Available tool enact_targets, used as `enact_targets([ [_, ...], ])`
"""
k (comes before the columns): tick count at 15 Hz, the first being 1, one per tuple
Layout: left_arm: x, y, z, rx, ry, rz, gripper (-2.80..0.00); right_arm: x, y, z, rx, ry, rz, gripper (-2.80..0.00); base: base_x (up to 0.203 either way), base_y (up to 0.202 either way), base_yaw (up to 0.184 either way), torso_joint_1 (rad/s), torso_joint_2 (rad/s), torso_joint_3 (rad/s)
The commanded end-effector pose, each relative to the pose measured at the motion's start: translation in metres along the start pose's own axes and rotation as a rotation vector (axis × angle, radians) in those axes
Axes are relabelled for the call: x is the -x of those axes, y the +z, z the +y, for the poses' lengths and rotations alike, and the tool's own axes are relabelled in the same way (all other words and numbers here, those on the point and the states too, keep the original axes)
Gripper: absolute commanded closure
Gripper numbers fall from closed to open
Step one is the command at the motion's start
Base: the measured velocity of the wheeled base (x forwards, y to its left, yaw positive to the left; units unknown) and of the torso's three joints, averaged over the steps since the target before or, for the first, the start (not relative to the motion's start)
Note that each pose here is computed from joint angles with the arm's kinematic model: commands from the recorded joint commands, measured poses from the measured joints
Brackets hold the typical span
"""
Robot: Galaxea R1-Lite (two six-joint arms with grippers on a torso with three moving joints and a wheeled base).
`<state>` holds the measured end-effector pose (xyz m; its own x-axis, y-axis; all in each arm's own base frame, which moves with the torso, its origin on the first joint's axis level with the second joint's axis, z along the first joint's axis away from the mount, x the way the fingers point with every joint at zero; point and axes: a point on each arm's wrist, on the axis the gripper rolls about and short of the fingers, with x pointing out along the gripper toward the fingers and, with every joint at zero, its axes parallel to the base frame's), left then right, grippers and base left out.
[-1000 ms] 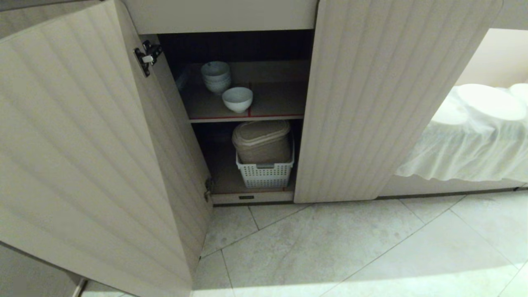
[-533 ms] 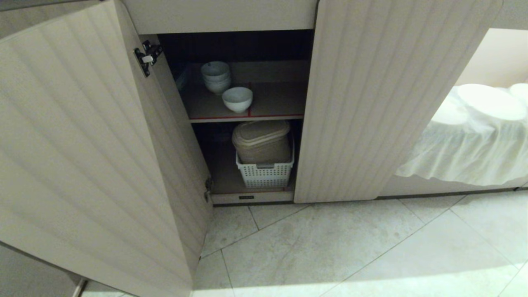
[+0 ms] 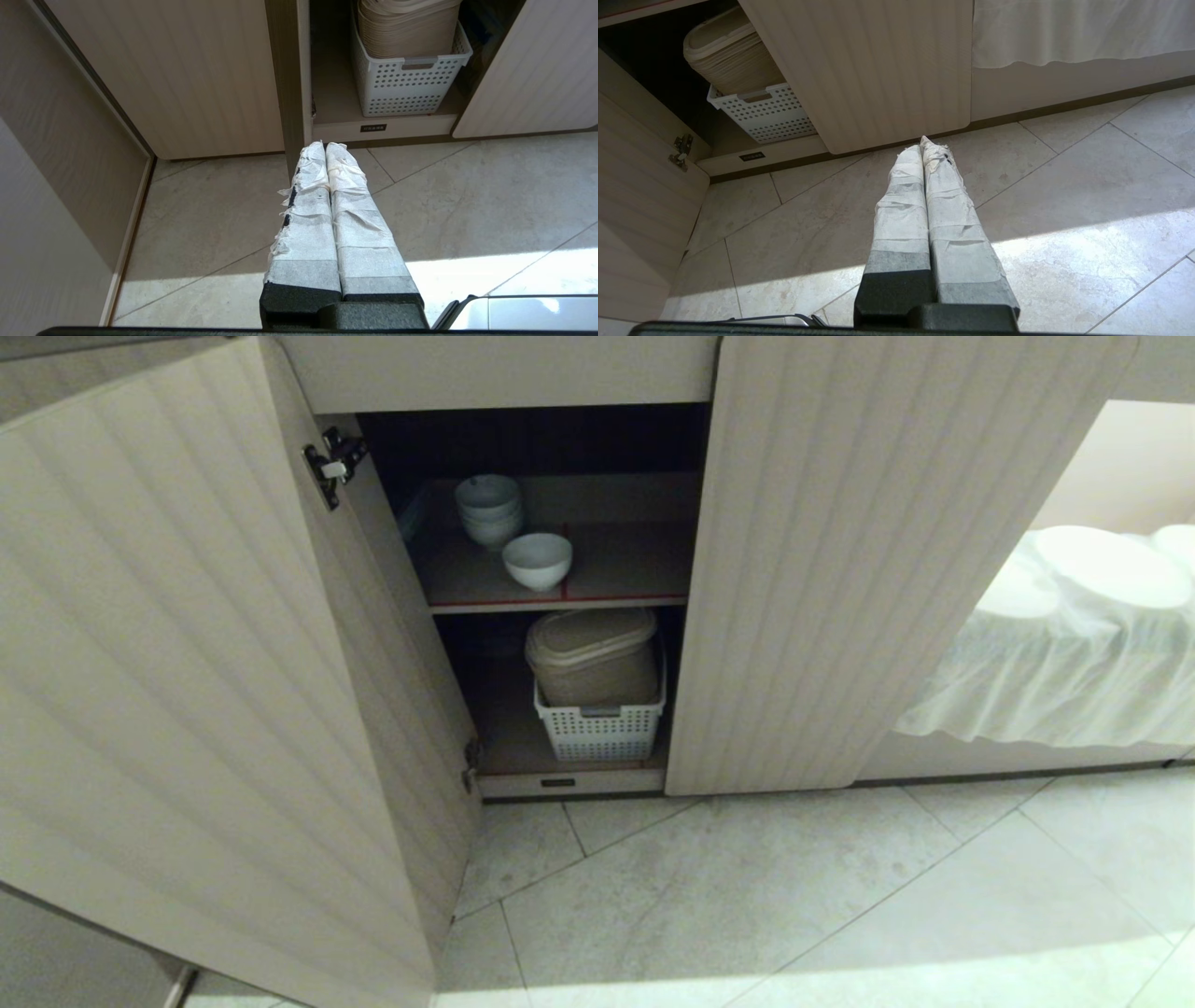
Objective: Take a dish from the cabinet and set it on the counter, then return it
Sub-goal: Take the bowl from the cabinet
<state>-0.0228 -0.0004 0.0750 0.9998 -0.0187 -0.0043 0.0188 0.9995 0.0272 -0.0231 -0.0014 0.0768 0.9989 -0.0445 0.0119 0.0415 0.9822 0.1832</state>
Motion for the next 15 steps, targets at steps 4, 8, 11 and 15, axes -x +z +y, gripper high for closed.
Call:
enact_targets([
  [4, 0.0, 0.0, 0.0, 0.0, -0.001, 0.0, 0.0, -0.0001, 0.0, 0.0, 0.0, 0.0, 0.001, 0.0, 0.0, 0.0, 0.0, 0.0, 0.0, 0.0],
  [8, 0.0, 0.0, 0.0, 0.0, 0.0, 0.0, 0.0, -0.0001, 0.0, 0.0, 0.0, 0.0, 0.001, 0.0, 0.003, -0.1, 0.003, 0.001, 0.0, 0.002],
  [11, 0.0, 0.0, 0.0, 0.0, 0.0, 0.0, 0.0, -0.0001, 0.0, 0.0, 0.0, 0.0, 0.001, 0.0, 0.0, -0.195, 0.0, 0.006, 0.0, 0.0],
  [15, 0.0, 0.0, 0.0, 0.0, 0.0, 0.0, 0.0, -0.0001, 0.0, 0.0, 0.0, 0.0, 0.001, 0.0, 0.0, -0.197, 0.002, 0.002, 0.0, 0.002],
])
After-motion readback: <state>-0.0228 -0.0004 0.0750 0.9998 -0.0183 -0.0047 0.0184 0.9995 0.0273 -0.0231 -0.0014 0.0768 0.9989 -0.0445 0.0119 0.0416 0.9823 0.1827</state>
